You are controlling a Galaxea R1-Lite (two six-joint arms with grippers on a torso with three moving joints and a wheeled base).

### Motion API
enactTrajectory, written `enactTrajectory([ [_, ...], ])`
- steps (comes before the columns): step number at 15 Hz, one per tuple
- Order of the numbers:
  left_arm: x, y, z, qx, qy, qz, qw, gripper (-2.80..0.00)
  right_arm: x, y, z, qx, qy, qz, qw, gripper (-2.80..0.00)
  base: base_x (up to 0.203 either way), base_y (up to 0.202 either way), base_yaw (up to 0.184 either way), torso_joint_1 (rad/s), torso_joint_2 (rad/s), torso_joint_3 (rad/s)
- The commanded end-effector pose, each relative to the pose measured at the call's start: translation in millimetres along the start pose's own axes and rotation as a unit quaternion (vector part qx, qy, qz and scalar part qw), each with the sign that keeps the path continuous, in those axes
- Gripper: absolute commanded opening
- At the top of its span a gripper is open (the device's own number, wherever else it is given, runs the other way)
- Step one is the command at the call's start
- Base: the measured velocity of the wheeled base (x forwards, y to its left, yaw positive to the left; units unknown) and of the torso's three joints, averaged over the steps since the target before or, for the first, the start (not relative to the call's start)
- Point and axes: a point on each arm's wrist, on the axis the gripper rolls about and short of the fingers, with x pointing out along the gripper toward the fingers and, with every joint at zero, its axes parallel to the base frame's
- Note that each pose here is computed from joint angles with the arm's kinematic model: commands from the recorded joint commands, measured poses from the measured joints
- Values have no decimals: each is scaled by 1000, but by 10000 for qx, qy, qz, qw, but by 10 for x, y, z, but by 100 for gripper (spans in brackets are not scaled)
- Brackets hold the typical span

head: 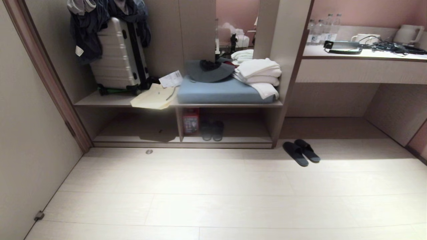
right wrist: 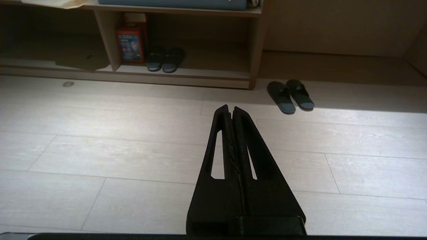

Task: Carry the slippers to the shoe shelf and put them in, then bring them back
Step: Pick up the slippers on the floor

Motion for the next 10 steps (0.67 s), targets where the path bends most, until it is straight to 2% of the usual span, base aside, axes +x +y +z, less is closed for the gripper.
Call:
enactTrajectory([
  [1, 0, 0, 1, -5, -3, 3, 10000, -280, 0, 0, -1, -3, 0, 0, 10000, -280, 0, 0, 0, 0, 0, 0],
  [10, 2, 0, -3, 8, 10, 4, 10000, -280, 0, 0, 1, -3, -8, 0, 10000, -280, 0, 0, 0, 0, 0, 0],
])
